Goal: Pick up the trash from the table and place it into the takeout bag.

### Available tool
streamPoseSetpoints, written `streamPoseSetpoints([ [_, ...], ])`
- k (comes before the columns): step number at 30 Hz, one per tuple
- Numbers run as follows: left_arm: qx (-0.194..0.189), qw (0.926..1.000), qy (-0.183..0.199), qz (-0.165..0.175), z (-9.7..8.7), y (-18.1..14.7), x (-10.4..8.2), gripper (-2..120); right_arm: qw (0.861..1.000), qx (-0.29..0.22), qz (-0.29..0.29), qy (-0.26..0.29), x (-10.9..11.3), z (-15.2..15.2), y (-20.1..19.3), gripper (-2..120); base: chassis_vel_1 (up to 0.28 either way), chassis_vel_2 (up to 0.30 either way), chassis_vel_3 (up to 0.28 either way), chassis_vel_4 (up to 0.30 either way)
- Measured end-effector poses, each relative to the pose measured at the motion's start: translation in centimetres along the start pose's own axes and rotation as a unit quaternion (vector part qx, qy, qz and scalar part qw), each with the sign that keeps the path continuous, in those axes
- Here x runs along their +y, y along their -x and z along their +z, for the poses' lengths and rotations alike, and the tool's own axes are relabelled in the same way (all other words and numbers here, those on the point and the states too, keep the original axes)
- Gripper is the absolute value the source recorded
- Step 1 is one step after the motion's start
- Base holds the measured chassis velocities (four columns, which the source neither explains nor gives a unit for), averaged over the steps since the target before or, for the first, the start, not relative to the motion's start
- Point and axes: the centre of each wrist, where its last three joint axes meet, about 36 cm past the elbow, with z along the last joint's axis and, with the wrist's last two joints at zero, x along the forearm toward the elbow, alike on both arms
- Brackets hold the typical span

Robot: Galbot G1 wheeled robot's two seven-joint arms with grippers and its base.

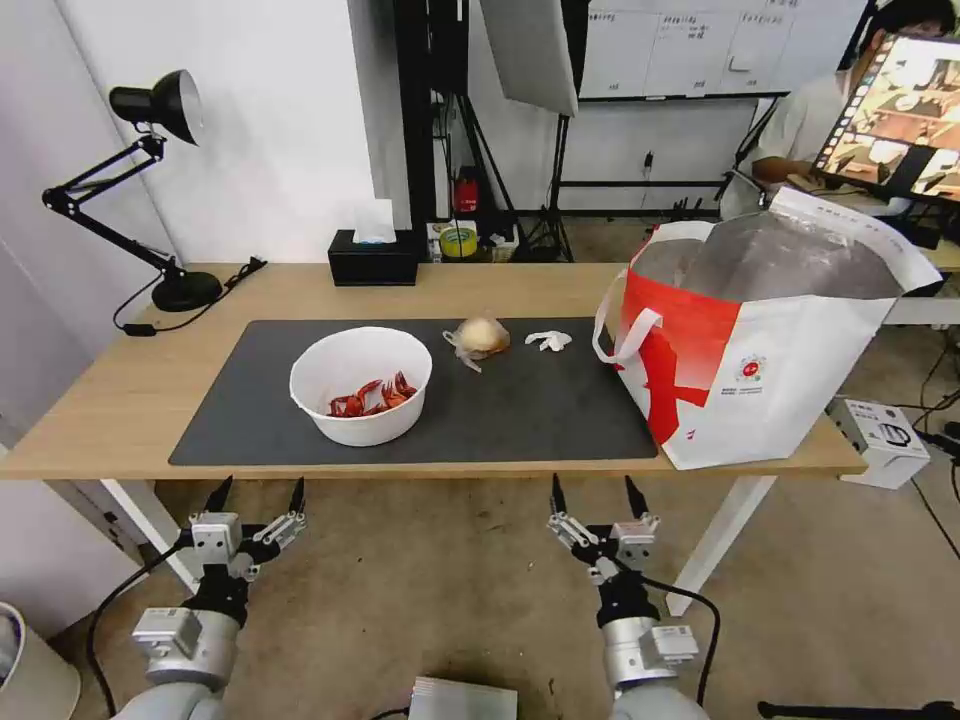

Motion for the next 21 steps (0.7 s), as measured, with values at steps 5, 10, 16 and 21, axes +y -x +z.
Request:
streamPoseSetpoints([
  [5,-0.006,1.0000,-0.006,-0.004,-0.1,0.2,-0.3,100,1.000,-0.006,-0.020,0.009,-0.4,-0.3,2.3,100,0.000,0.000,0.000,0.000],
  [10,-0.007,0.9999,-0.010,-0.007,0.0,0.2,-0.4,100,0.999,-0.005,-0.035,0.007,-0.3,-0.2,5.6,100,0.000,0.000,0.000,0.000],
  [16,-0.008,0.9999,-0.007,-0.010,0.4,0.6,0.2,100,1.000,-0.003,-0.030,-0.007,-0.6,0.4,10.5,100,0.000,0.000,0.000,0.000],
  [21,-0.008,0.9999,-0.007,-0.010,0.4,0.8,0.3,100,1.000,0.001,-0.022,-0.017,-1.0,0.7,14.1,100,0.000,0.000,0.000,0.000],
])
